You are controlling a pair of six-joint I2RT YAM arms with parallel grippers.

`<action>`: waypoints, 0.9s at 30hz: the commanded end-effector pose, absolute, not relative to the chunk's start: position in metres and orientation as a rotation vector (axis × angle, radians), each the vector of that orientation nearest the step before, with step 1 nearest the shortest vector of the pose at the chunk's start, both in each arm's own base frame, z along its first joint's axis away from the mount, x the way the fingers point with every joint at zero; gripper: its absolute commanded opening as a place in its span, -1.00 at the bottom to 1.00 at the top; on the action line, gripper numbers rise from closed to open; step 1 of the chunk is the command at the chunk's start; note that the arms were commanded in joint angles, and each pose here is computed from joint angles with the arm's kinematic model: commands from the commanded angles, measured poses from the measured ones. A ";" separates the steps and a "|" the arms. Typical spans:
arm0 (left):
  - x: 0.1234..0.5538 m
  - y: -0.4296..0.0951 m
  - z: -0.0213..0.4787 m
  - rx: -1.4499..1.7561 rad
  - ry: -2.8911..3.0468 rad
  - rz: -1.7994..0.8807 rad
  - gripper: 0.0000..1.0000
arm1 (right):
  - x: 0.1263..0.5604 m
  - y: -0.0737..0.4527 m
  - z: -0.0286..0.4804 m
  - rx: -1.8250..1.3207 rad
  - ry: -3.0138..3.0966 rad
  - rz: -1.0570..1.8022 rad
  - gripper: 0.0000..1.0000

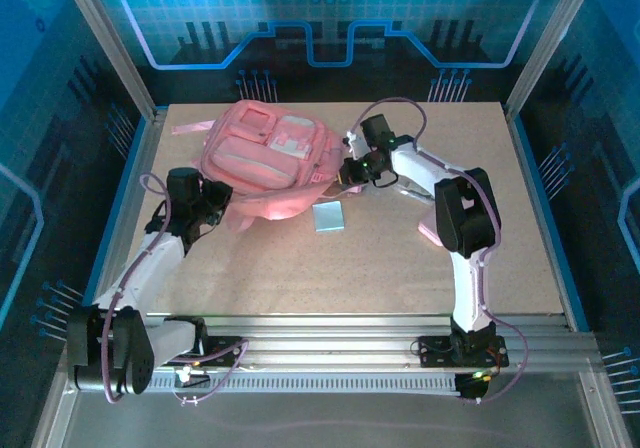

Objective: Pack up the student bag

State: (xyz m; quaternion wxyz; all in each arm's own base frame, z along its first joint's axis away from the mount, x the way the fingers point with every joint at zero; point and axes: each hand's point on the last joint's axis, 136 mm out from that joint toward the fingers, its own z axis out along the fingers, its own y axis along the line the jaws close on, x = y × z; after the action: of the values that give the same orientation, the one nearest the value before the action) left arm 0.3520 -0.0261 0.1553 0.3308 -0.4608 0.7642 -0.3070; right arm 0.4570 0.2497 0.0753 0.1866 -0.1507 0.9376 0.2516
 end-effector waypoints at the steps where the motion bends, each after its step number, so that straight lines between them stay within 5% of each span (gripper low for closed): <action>1: 0.363 -0.001 0.210 -1.122 1.838 -0.764 -1.00 | 0.490 0.198 0.074 -0.241 2.632 0.466 -1.00; 2: 0.363 -0.001 0.209 -1.119 1.843 -0.760 -1.00 | 0.488 0.204 0.079 -0.255 2.619 0.519 -0.92; 3: 0.363 -0.001 0.206 -1.113 1.851 -0.755 -0.91 | 0.482 0.213 0.086 -0.278 2.605 0.589 -0.63; 4: 0.363 -0.001 0.203 -1.110 1.862 -0.747 -0.51 | 0.476 0.220 0.092 -0.292 2.594 0.658 -0.30; 5: 0.362 -0.001 0.199 -1.112 1.873 -0.740 0.09 | 0.470 0.226 0.098 -0.305 2.580 0.709 -0.09; 7: 0.357 0.002 0.189 -1.135 1.908 -0.697 0.95 | 0.456 0.236 0.107 -0.329 2.564 0.781 0.15; 13: 0.342 0.013 0.181 -1.091 1.969 -0.549 0.98 | 0.433 0.260 0.127 -0.397 2.560 0.800 0.20; 19: 0.345 0.000 0.190 -0.981 2.009 -0.584 0.98 | 0.439 0.303 0.130 -0.501 2.532 0.781 0.03; 27: 0.354 -0.024 0.153 -1.019 2.047 -0.720 0.98 | 0.482 0.344 0.118 -0.602 2.470 0.889 0.46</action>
State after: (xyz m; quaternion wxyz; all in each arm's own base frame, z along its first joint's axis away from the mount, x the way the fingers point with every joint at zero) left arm 0.3490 -0.0116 0.1672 0.3789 -0.3983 0.7967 -0.2512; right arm 0.4775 0.3391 0.1384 0.2462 -0.2104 0.8929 0.3129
